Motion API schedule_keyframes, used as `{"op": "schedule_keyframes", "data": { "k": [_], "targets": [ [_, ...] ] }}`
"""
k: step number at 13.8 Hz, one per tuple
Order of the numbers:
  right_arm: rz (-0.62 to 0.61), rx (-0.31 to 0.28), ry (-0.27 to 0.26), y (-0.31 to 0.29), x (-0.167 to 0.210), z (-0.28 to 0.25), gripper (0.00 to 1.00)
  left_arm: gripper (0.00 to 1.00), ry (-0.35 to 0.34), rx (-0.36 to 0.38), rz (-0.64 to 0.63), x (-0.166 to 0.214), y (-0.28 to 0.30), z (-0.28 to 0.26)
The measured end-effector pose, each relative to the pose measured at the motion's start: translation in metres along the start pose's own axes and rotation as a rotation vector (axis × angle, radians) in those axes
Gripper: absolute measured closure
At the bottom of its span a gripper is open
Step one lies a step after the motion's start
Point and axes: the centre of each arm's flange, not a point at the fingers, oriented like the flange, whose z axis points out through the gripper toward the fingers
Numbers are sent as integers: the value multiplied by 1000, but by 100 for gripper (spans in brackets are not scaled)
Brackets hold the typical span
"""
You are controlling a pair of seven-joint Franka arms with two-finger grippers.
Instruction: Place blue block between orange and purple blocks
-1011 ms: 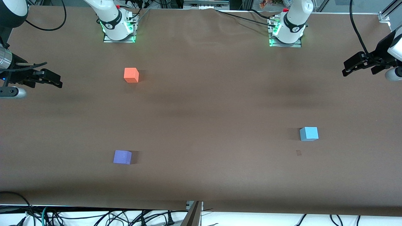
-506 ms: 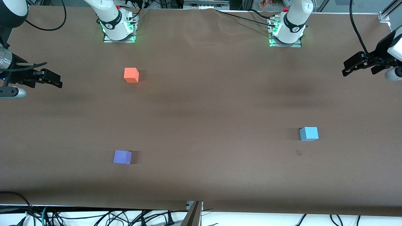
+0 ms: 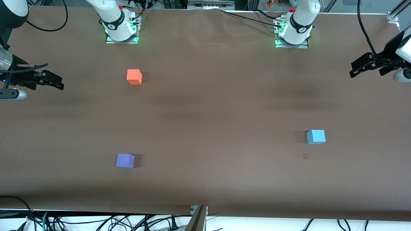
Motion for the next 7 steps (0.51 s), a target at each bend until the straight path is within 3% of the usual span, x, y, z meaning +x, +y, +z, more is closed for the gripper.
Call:
{"op": "schedule_keyframes", "data": {
  "k": [7],
  "targets": [
    [-1, 0, 0, 0, 0, 0, 0, 0, -6, 1, -4, 0, -2, 1]
  ]
}}
